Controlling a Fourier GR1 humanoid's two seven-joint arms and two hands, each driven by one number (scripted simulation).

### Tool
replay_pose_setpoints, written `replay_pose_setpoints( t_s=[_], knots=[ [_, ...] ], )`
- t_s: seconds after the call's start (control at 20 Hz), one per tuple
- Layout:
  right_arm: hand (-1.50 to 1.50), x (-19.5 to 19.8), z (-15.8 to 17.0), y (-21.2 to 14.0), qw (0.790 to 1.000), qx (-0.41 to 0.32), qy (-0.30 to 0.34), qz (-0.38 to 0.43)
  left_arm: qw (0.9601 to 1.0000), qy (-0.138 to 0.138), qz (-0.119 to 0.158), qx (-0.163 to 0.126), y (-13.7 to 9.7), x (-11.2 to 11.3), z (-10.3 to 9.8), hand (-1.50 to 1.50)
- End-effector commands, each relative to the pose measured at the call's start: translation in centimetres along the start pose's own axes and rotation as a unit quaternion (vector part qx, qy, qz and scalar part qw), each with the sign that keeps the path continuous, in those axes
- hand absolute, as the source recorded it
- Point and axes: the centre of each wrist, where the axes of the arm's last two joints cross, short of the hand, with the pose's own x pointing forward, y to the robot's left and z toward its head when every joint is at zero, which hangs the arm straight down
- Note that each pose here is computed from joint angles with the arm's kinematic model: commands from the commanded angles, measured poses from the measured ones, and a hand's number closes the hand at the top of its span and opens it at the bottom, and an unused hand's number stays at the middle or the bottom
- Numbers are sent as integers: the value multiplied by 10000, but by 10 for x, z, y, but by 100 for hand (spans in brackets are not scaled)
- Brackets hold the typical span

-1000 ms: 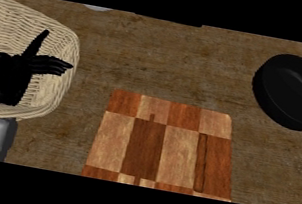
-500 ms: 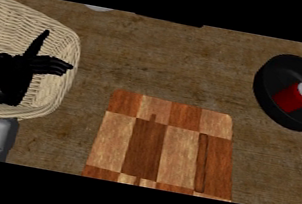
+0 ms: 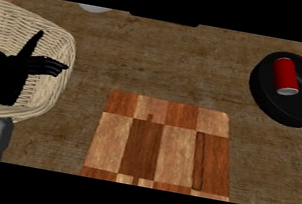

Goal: Pick the can from the cutting board and place it in the pot

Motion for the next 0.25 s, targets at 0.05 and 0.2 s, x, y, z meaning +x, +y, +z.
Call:
replay_pose_setpoints(
  t_s=[0.05, 0.2],
  knots=[
    [-150, -23, -3, -15, 9944, -826, 4, -665, 9903, 1307, -327, 329, 12, -38, 12, 0],
    [-150, -35, 5, -53, 9885, -1221, 9, -892, 9903, 1256, -396, 443, 27, -48, 13, 0]
  ],
)
